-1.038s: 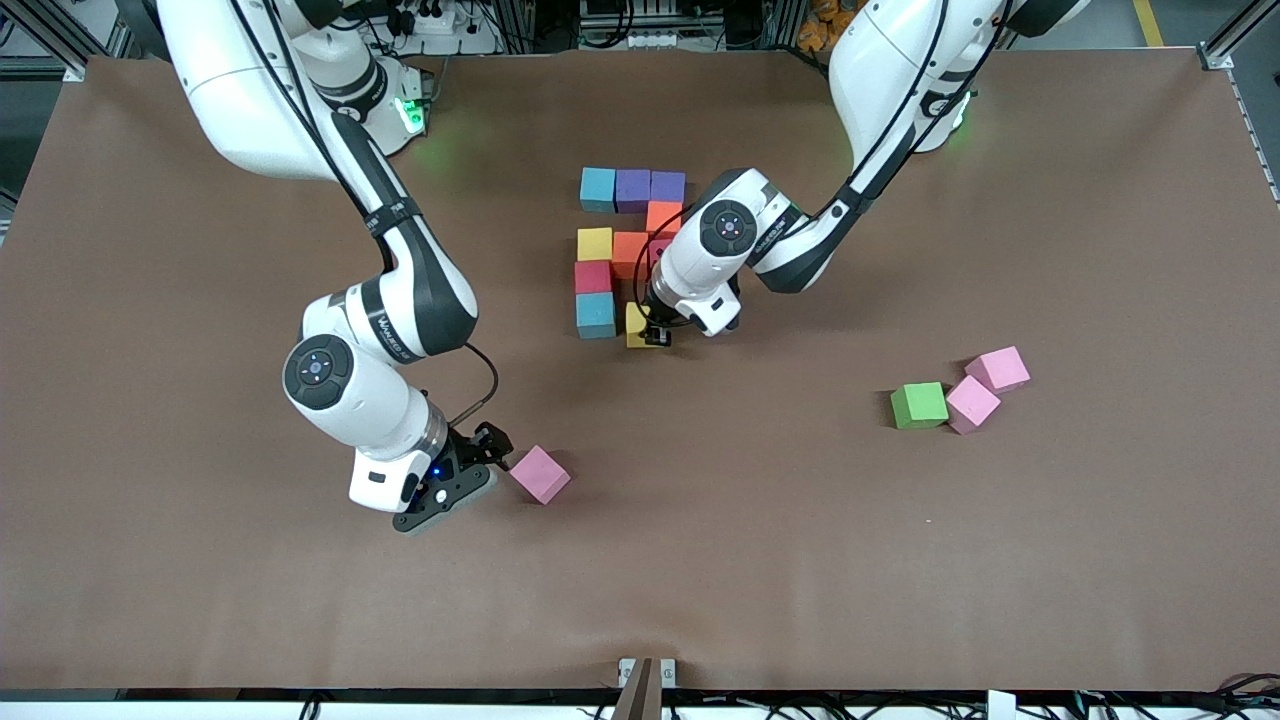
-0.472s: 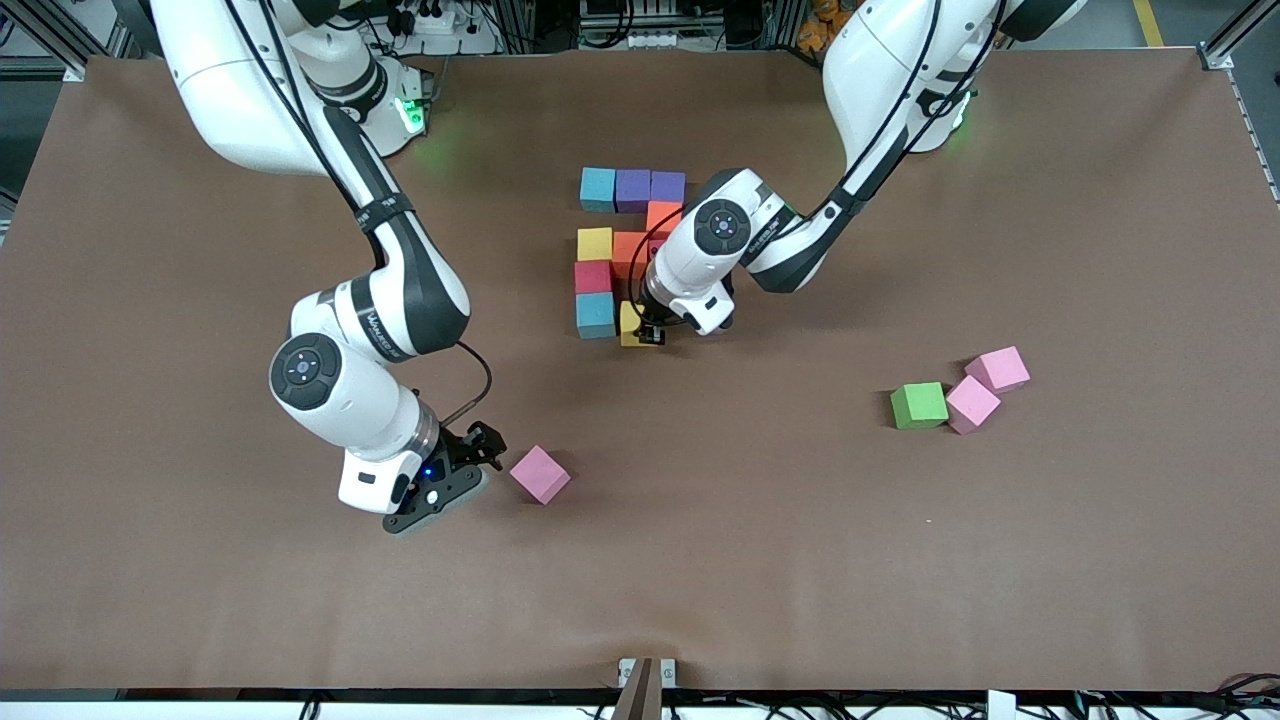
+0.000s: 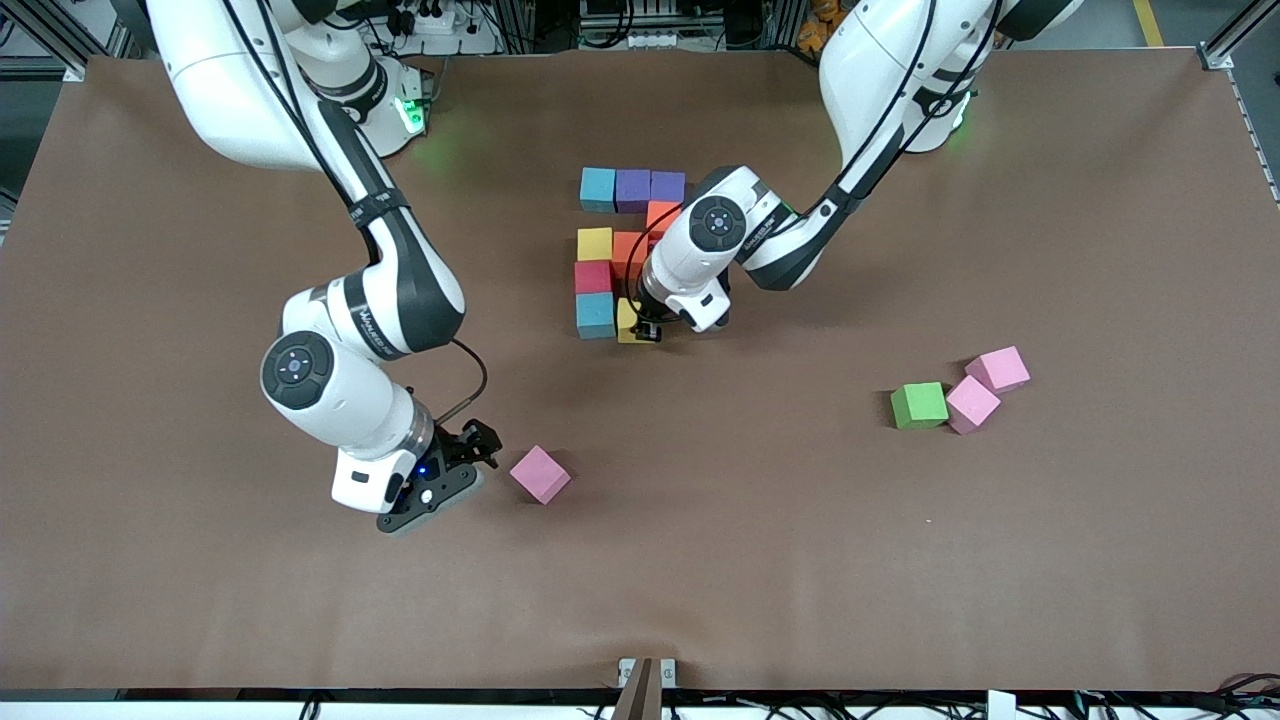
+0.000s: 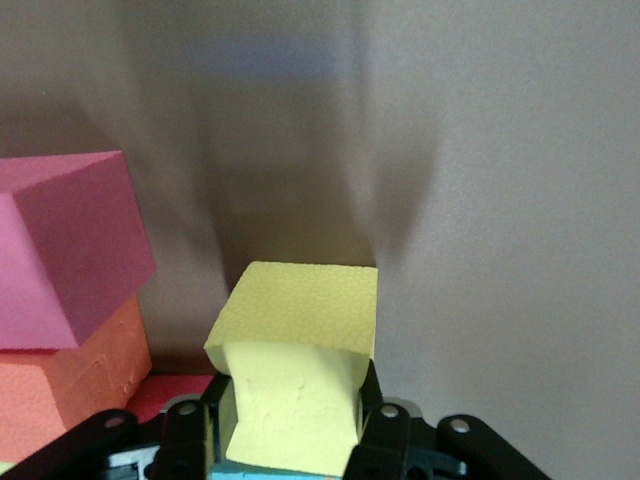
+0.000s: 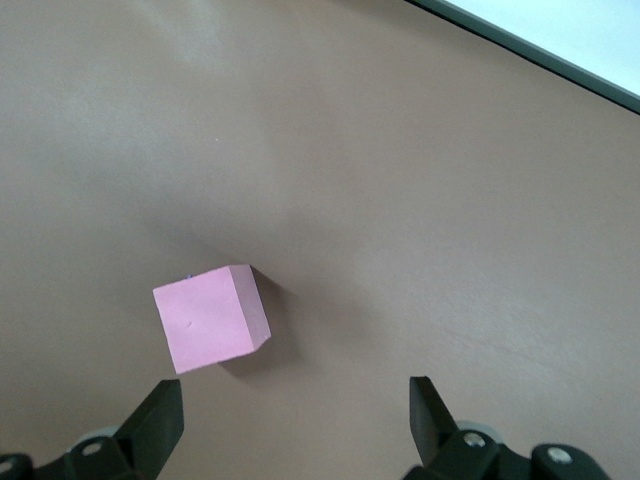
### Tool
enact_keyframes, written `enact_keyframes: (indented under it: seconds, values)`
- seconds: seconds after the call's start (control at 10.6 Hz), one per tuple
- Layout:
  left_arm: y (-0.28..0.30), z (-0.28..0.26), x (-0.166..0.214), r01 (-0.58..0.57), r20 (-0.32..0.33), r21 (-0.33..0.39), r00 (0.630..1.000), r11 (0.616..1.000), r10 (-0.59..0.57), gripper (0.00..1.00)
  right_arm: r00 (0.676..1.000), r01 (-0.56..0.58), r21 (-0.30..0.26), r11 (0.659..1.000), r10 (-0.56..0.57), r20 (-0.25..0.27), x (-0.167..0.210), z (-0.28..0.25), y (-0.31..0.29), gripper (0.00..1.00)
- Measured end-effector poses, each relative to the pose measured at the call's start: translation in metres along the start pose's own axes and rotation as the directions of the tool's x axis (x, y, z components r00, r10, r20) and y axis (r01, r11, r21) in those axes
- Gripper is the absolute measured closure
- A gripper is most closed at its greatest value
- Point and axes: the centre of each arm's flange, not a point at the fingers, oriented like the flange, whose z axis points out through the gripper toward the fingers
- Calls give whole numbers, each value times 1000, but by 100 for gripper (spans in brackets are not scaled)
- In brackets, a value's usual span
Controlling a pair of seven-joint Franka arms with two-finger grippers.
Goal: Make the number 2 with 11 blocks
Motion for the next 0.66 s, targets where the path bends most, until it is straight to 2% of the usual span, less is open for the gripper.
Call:
enact_keyframes:
  seconds: [0.28,0.66]
  values:
    - [-1,0,-1,-1,0,0,1000,1000,1,51,999,-19,5,1000,19,37,-13,-18,11,0]
    - [0,1,-1,-1,1,1,1000,1000,1,51,999,-26,-1,1000,26,40,-16,-22,15,0]
